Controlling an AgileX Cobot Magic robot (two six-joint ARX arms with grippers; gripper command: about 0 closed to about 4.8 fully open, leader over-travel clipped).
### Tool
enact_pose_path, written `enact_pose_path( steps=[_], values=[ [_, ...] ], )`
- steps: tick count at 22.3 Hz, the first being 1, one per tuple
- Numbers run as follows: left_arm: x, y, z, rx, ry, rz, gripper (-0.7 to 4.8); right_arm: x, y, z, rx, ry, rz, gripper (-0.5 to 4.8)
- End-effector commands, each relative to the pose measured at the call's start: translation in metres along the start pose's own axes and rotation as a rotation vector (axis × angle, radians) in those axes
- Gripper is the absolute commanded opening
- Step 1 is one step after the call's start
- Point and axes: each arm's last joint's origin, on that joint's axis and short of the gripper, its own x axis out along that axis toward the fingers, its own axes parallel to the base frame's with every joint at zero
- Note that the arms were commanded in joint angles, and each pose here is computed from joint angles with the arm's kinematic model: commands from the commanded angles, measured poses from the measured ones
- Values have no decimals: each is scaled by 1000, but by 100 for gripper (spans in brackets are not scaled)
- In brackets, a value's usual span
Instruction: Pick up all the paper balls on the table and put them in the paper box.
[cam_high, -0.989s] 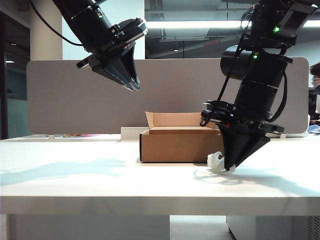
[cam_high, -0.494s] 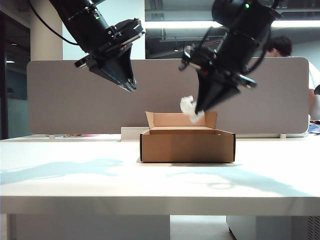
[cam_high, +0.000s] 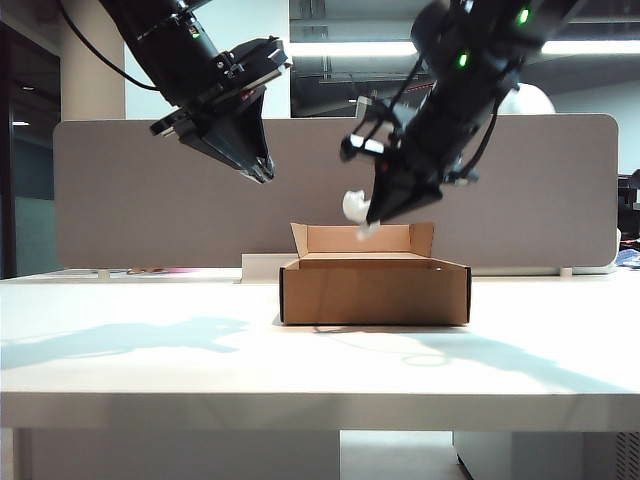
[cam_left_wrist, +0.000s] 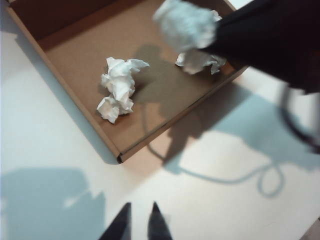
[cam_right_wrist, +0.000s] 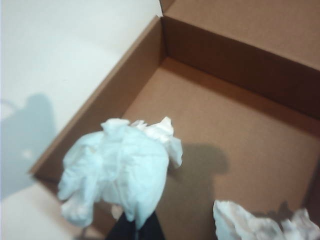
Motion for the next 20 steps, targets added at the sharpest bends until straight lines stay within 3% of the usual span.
enact_pose_path(
  steps=[1, 3, 4, 7, 9, 10, 11, 12, 17, 20],
  values=[
    [-4, -1, 2, 3, -10, -2, 43, 11, -4, 0, -1, -33, -13, 145],
    [-4, -1, 1, 1, -2, -2, 43, 12, -8, -1, 4, -27, -56, 355],
    [-4, -1, 1, 0, 2, -3, 44, 10, -8, 1, 4, -32, -56, 431],
    [-9, -2, 0, -2, 12, 4, 43, -8, -5, 10, 1, -53, -56, 439],
    [-14, -1, 0, 1, 8, 49, 43, -20, -4, 14, 1, -53, -57, 357],
    [-22, 1, 1, 11, -4, 107, 27, -34, -7, 17, 6, -50, -69, 144],
    [-27, 1, 2, 22, -12, 126, 10, -40, -9, 18, 3, -48, -69, 52],
    [-38, 3, 3, 27, -33, 158, -5, -54, -13, 19, 6, -51, -74, -4],
    [-88, 19, -18, -69, -162, 242, -5, -115, -28, -21, 63, -163, -132, -5],
    [-106, 18, -41, -79, -242, 276, -6, -141, -26, -50, 71, -187, -153, -5]
  ],
)
